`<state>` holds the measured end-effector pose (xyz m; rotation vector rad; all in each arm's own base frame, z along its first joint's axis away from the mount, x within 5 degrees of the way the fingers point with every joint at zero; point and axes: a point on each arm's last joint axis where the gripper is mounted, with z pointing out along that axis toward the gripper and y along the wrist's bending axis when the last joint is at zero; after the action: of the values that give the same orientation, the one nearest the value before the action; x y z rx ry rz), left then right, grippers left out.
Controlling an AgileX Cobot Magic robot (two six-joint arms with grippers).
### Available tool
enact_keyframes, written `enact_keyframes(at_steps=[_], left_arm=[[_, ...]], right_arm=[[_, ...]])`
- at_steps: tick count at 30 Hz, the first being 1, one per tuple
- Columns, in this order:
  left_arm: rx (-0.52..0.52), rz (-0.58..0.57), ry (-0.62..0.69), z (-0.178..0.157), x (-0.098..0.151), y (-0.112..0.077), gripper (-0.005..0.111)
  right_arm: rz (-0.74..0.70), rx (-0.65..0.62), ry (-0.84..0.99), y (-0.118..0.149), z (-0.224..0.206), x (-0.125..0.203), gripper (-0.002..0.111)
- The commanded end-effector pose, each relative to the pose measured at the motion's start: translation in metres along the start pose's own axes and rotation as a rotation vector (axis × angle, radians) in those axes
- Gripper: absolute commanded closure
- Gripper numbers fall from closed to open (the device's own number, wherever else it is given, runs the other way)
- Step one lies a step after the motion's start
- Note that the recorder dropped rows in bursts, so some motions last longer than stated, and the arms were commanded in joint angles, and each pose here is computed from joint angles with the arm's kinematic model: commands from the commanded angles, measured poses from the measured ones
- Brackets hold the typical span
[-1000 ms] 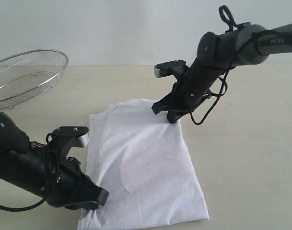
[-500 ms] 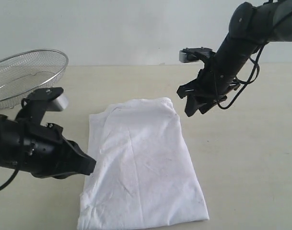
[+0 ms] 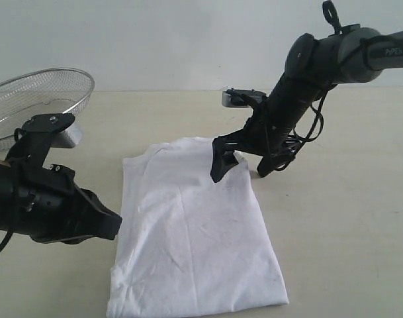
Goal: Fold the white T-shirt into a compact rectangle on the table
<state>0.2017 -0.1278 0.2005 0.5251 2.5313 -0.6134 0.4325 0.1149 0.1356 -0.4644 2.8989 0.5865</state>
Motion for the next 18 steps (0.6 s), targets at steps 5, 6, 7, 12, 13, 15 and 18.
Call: enact_keyframes(at_steps=[5, 6, 7, 12, 13, 15, 18], left_arm=[[0.004, 0.000, 0.002, -0.002, 0.000, -0.001, 0.102], [0.004, 0.000, 0.002, -0.002, 0.000, -0.001, 0.102], [0.004, 0.000, 0.002, -0.002, 0.000, -0.001, 0.102], [0.026, -0.001, 0.034, -0.002, 0.003, -0.003, 0.102], [0.033, -0.002, 0.043, -0.003, 0.004, -0.004, 0.102], [0.045, -0.002, 0.053, -0.004, 0.005, -0.005, 0.102], [0.051, 0.003, 0.049, -0.007, 0.005, -0.006, 0.102]], right_arm=[[-0.007, -0.009, 0.020, 0.022, 0.030, 0.000, 0.020], [-0.013, -0.007, 0.018, 0.023, 0.032, 0.000, 0.028], [-0.011, -0.002, 0.010, 0.023, 0.035, -0.001, 0.037], [-0.048, 0.069, -0.057, 0.017, 0.038, -0.007, 0.105], [-0.060, 0.096, -0.078, 0.014, 0.038, -0.009, 0.108], [-0.050, 0.155, -0.131, 0.006, 0.035, -0.014, 0.107], [-0.043, 0.230, -0.192, -0.012, 0.028, -0.019, 0.109]])
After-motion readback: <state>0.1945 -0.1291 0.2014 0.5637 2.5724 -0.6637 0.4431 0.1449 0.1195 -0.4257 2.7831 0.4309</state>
